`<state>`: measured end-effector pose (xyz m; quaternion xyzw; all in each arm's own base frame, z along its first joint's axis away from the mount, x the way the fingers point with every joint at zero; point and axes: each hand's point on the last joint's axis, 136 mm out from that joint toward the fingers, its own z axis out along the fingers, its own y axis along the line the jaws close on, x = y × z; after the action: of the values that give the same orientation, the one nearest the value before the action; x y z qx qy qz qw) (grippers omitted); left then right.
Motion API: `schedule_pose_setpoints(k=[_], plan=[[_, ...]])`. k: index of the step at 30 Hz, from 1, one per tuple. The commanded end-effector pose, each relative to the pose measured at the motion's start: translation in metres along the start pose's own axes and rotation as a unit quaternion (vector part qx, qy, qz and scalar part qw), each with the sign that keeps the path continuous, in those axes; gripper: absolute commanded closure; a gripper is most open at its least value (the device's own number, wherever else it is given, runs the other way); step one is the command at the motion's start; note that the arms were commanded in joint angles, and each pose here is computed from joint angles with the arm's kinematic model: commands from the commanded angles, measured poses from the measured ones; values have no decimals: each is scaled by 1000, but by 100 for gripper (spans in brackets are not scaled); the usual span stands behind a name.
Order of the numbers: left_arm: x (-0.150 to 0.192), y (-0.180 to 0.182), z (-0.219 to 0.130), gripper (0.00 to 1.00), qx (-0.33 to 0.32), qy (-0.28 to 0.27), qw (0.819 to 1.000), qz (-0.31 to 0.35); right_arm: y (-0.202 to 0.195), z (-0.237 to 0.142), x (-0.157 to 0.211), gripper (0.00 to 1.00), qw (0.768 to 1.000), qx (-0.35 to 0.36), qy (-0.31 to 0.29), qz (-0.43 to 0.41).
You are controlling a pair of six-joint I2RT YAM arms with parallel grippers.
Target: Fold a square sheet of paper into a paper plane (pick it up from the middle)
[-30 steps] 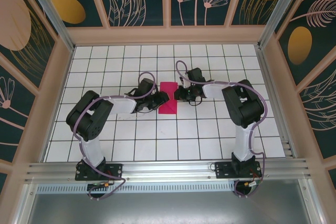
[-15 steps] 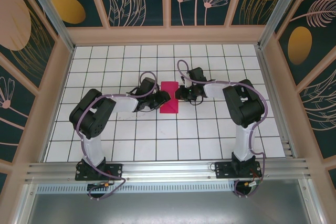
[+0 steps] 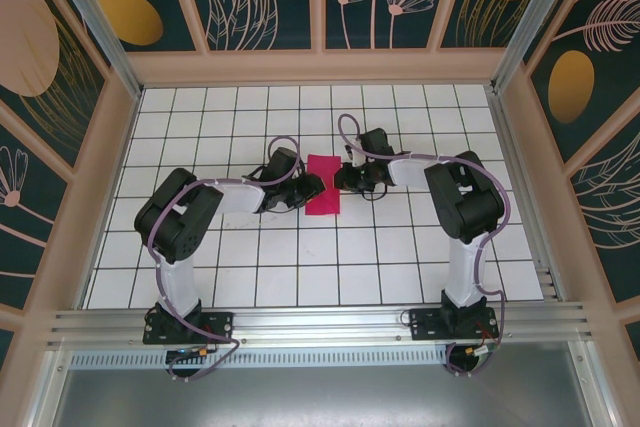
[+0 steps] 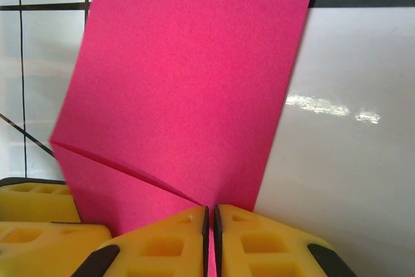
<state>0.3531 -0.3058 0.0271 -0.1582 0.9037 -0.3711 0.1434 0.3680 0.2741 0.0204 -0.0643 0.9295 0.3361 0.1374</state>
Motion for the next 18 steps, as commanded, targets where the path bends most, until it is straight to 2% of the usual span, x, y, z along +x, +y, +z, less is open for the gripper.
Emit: schedule_pose_setpoints(k=[1,10,13,16,18], plan=[[-11,-20,-1,69,13,-19,999,35,-15,4,14,86,999,14,19,21],[-16,-19,3,71,5,-24,998,56,-16,4,14,86,999,15,19,22],[-13,-20,5,75,13,-18,998,53,-13,2,13,85,1000,9,17,23],[-15,-23,3,84,14,-23,998,59,-4,-5,5,83,1000,-7,3,24],[-17,-24,1,89,13,-28,997,67,8,-19,-8,76,999,-23,-23,24]])
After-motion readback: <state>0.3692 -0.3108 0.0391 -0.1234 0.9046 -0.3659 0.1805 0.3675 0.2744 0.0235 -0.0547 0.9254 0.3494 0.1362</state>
